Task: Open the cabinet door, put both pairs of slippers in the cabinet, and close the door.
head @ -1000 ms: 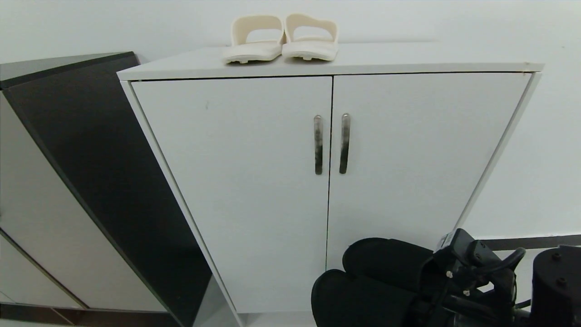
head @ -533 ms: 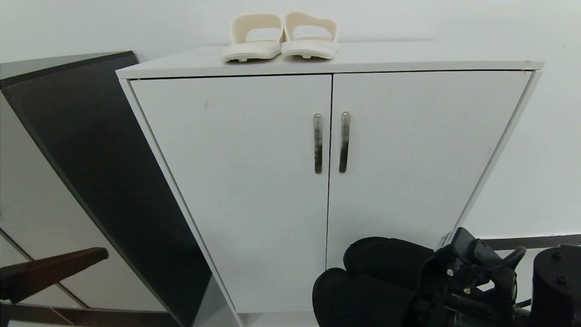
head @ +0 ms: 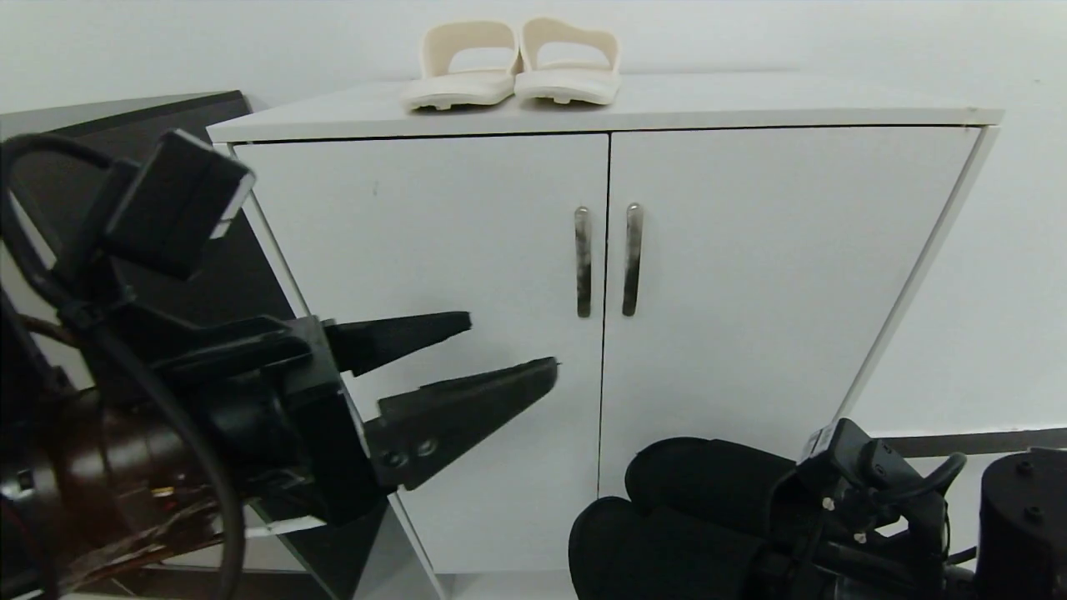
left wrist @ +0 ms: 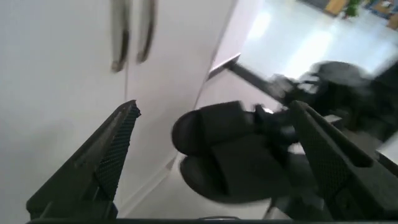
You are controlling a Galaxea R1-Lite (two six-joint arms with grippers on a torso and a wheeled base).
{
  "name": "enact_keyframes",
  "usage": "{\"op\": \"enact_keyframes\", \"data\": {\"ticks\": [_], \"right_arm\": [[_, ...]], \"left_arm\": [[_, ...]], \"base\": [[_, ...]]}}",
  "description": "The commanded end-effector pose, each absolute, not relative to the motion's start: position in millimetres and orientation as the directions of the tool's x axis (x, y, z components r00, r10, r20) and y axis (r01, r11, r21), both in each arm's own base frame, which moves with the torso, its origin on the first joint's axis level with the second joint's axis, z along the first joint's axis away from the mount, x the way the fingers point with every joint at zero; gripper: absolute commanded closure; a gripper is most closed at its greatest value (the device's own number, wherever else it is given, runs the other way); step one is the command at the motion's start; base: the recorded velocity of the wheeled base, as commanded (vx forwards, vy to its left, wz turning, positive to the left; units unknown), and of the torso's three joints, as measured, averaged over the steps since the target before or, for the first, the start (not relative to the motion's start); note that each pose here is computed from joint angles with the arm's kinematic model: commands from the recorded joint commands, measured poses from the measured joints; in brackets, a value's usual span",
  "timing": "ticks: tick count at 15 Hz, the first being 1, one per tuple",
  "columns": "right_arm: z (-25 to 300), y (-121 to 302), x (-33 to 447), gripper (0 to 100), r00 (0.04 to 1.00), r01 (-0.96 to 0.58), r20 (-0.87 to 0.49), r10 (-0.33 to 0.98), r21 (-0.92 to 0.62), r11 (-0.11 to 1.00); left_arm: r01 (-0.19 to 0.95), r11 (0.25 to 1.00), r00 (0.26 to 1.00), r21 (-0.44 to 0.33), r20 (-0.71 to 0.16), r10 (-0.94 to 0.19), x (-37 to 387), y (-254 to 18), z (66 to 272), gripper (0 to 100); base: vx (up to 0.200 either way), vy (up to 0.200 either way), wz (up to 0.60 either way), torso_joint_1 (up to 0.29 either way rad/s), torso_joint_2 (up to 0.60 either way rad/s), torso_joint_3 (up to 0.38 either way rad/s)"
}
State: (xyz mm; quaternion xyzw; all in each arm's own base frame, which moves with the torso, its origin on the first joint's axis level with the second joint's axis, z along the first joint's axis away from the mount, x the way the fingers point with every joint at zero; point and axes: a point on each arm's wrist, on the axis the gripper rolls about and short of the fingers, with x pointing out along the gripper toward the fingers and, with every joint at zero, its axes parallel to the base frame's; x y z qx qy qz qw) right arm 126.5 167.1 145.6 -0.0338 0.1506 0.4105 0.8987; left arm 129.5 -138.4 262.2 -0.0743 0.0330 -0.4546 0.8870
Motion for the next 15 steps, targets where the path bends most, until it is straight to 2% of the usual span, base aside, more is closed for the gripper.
{"op": "enact_keyframes", "data": {"ticks": [1, 3, 6, 10, 13, 15], "right_arm": [[145.8, 166.5, 125.4, 100, 0.604, -0.759, -0.296, 0.740, 0.068, 0.647], [145.4, 166.8, 124.7, 100, 0.578, -0.779, -0.292, 0.762, 0.078, 0.622], [144.6, 166.8, 125.1, 100, 0.578, -0.779, -0.295, 0.761, 0.080, 0.622], [145.7, 166.1, 123.8, 100, 0.576, -0.781, -0.290, 0.764, 0.079, 0.619], [146.5, 167.0, 122.6, 100, 0.555, -0.797, -0.286, 0.781, 0.086, 0.597], [149.8, 165.1, 120.9, 100, 0.547, -0.805, -0.271, 0.792, 0.090, 0.587]], "left_arm": [[0.817, 0.554, 0.553, -0.161, -0.053, -0.831, 154.8, -178.7, 254.4, 0], [0.856, 0.490, 0.491, -0.164, -0.037, -0.870, 165.0, -192.6, 261.4, 0], [0.898, 0.404, 0.402, -0.174, -0.048, -0.915, 177.0, -209.3, 259.4, 0], [0.915, 0.351, 0.347, -0.199, -0.057, -0.936, 195.4, -228.7, 256.1, 0], [0.928, 0.228, 0.243, -0.294, 0.014, -0.970, 194.4, -229.0, 263.8, 0], [0.923, 0.255, 0.272, -0.288, 0.022, -0.962, 205.1, -229.4, 264.0, 0]], "base": [[0.000, 0.000, 0.00, 0.000, 0.00, 0.000], [0.000, 0.000, 0.00, 0.000, 0.00, 0.000], [0.000, 0.000, 0.00, 0.000, 0.00, 0.000], [0.000, 0.000, 0.00, 0.000, 0.00, 0.000], [0.000, 0.000, 0.00, 0.000, 0.00, 0.000], [0.000, 0.000, 0.00, 0.000, 0.00, 0.000]]}}
